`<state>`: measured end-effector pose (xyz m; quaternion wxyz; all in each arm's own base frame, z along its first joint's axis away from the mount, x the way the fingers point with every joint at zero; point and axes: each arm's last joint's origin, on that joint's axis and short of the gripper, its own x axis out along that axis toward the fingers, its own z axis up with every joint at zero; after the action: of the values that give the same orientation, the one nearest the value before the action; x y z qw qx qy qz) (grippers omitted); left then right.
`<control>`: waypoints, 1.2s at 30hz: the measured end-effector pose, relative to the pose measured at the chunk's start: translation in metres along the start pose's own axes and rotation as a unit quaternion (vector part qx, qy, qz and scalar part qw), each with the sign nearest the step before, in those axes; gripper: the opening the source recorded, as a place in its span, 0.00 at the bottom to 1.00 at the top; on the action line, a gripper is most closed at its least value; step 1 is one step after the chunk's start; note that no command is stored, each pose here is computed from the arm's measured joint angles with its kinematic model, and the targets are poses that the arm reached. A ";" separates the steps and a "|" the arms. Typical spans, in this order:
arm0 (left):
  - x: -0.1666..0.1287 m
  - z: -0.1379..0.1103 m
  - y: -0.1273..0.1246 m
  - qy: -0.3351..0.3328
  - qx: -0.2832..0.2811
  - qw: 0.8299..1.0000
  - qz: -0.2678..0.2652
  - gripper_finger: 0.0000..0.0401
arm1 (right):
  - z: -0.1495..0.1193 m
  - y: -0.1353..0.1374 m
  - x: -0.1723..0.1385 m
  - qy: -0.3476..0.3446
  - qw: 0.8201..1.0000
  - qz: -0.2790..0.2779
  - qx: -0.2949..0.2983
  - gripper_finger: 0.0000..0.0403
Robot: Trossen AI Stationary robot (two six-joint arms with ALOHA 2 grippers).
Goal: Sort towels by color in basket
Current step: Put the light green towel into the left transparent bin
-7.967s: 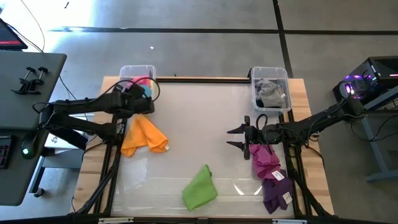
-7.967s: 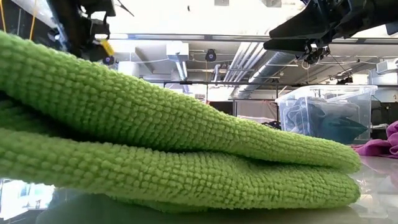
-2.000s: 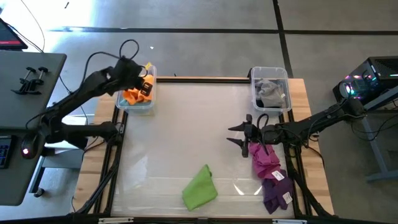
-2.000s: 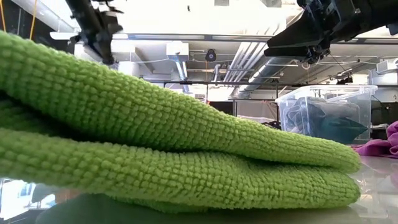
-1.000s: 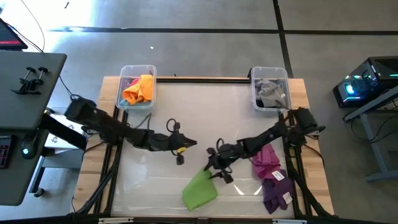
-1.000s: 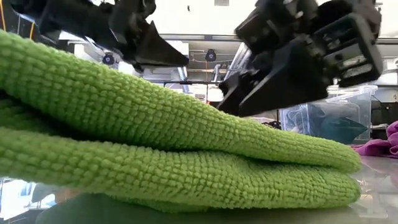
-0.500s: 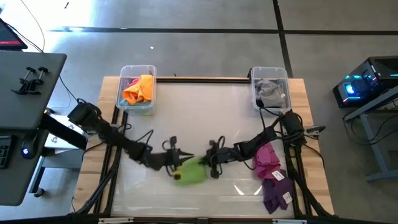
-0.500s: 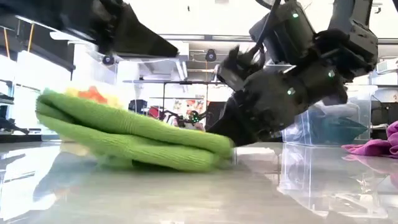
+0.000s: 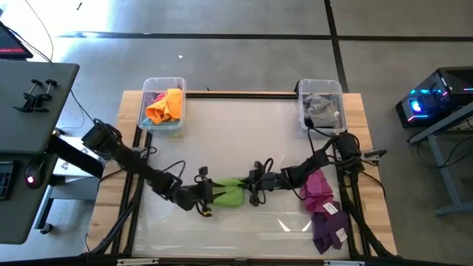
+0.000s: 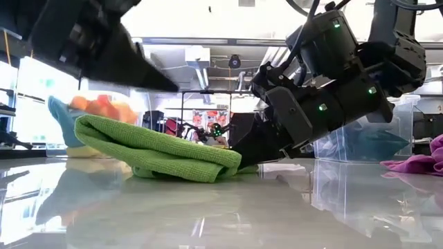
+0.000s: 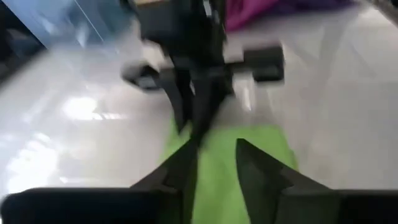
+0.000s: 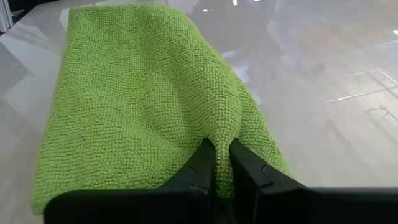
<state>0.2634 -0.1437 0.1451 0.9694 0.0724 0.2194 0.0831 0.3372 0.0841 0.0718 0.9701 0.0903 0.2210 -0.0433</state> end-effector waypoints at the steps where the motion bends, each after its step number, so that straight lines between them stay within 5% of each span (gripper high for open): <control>1: 0.002 -0.004 0.001 0.015 -0.006 1.000 -0.009 0.28 | 0.000 0.000 0.000 0.000 1.000 0.002 0.003 0.05; 6: 0.015 -0.027 0.002 0.100 -0.027 0.993 -0.051 0.44 | 0.000 0.000 0.000 0.002 0.999 0.003 0.033 0.07; 15: 0.030 -0.059 0.001 0.154 -0.021 0.988 0.012 0.52 | 0.000 0.000 0.000 0.000 1.000 -0.002 0.030 0.07; 21: 0.032 -0.058 0.004 0.168 -0.057 0.984 -0.008 0.39 | 0.008 -0.005 0.002 -0.024 0.998 0.014 0.048 0.20; 28: 0.016 -0.047 0.008 0.197 -0.043 0.979 -0.035 0.04 | 0.034 0.008 -0.008 -0.086 0.988 0.117 0.048 0.30; 32: -0.008 -0.030 0.017 0.229 -0.025 0.972 0.043 0.05 | 0.046 0.026 -0.024 -0.109 0.989 0.095 -0.012 0.31; 36: -0.042 0.014 0.035 0.239 -0.025 0.958 0.157 0.02 | 0.045 0.037 -0.037 -0.098 0.993 -0.003 -0.063 0.31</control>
<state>0.2275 -0.1196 0.1812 0.8648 0.0597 0.4287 0.2545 0.3275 0.1136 0.1337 0.9908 0.0233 0.1270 -0.0407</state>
